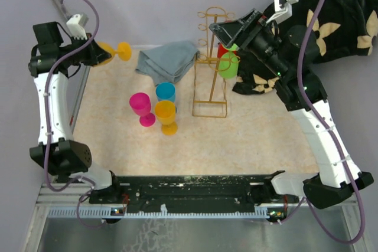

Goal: Take the wine glass off the wine glass rack

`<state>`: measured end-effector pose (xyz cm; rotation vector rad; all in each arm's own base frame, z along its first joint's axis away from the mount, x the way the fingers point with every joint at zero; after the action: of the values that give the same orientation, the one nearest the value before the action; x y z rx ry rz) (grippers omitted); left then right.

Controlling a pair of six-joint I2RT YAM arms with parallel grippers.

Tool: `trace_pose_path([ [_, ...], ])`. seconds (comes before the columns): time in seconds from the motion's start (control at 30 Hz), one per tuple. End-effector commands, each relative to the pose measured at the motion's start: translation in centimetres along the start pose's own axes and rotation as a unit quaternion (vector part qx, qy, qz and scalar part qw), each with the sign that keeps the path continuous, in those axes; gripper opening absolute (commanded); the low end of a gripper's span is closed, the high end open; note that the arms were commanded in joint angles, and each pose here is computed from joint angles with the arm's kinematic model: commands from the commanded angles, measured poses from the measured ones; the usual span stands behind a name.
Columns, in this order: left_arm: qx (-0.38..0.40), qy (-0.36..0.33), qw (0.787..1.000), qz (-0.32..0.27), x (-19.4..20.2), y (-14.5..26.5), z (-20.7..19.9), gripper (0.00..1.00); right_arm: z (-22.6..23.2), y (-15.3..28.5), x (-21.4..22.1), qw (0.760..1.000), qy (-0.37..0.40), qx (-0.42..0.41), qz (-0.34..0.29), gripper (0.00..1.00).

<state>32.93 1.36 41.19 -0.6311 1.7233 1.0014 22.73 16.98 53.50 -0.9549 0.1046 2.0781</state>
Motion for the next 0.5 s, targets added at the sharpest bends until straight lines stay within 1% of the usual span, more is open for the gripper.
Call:
trace_pose_path([
  [0.0,-0.081,-0.017,0.992,0.096,2.3,-0.6,1.8,0.0,-3.4,1.5,0.8,0.989,0.045,0.144,0.004,0.83],
  [0.03,-0.095,-0.02,0.989,0.113,2.6,-1.3,2.0,0.0,-3.6,1.7,0.7,0.986,0.048,0.157,-0.001,0.83],
  [0.1,-0.099,-0.027,0.983,0.152,3.3,-2.5,1.8,0.0,-4.0,2.1,0.8,0.982,0.052,0.18,-0.001,0.83],
  [0.23,-0.085,-0.064,0.968,0.228,4.2,-5.9,-0.4,0.0,-4.4,2.7,0.7,0.976,0.058,0.208,-0.004,0.83],
  [0.37,-0.065,-0.077,0.955,0.279,5.1,-9.0,-1.7,0.0,-4.5,3.1,0.7,0.974,0.059,0.219,-0.007,0.83],
  [0.47,-0.056,-0.073,0.945,0.314,6.1,-10.4,-1.5,0.0,-4.3,3.7,0.6,0.973,0.057,0.223,-0.013,0.83],
])
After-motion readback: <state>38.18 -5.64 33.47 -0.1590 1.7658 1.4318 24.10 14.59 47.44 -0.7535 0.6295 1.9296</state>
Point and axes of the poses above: each gripper's point midway between its finger pads, its own y axis back along the fingers, its own z axis along the line the jaws close on, x = y × z, the point moved 9 cm from there along y, back along the fingers, and after that the axes turned 7 degrees about -y, right-handed, at the moved point
